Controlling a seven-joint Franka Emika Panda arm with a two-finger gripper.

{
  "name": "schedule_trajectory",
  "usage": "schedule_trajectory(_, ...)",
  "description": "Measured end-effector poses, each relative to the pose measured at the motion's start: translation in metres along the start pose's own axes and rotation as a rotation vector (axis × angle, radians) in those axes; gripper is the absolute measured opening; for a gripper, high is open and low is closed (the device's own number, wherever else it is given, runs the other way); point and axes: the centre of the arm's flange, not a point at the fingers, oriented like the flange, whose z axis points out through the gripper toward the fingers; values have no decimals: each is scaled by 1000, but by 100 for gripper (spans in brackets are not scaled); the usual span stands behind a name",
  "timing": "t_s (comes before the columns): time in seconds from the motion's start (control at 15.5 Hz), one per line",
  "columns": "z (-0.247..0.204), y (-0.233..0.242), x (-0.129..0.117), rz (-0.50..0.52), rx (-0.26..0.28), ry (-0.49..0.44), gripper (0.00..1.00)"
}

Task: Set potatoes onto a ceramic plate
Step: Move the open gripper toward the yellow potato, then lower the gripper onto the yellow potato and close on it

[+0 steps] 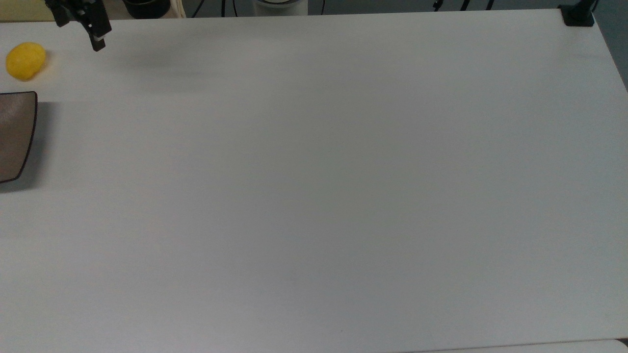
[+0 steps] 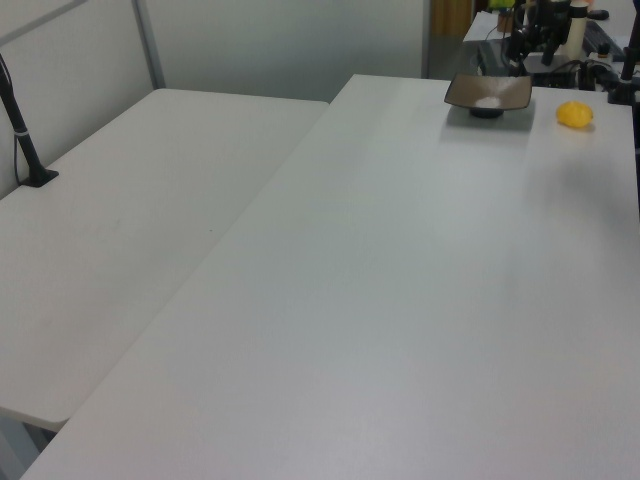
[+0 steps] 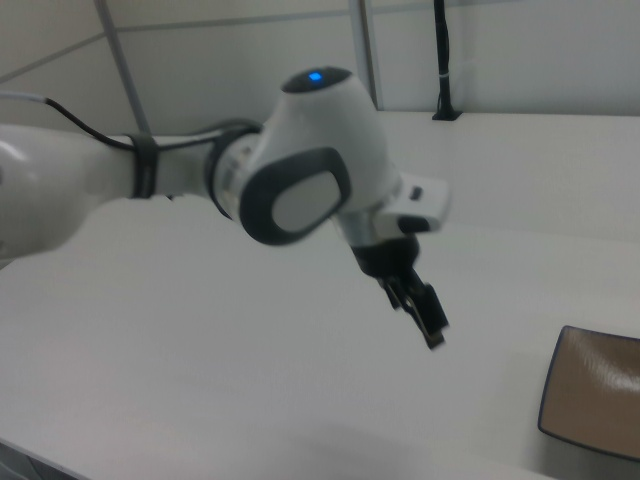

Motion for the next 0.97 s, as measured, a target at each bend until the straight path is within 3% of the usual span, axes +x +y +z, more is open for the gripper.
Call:
schedule_trajectory(0.52,90,86,8,4,-142,-71,100)
schedule_trajectory(0.97,128,147,4,10,-202,-85,100)
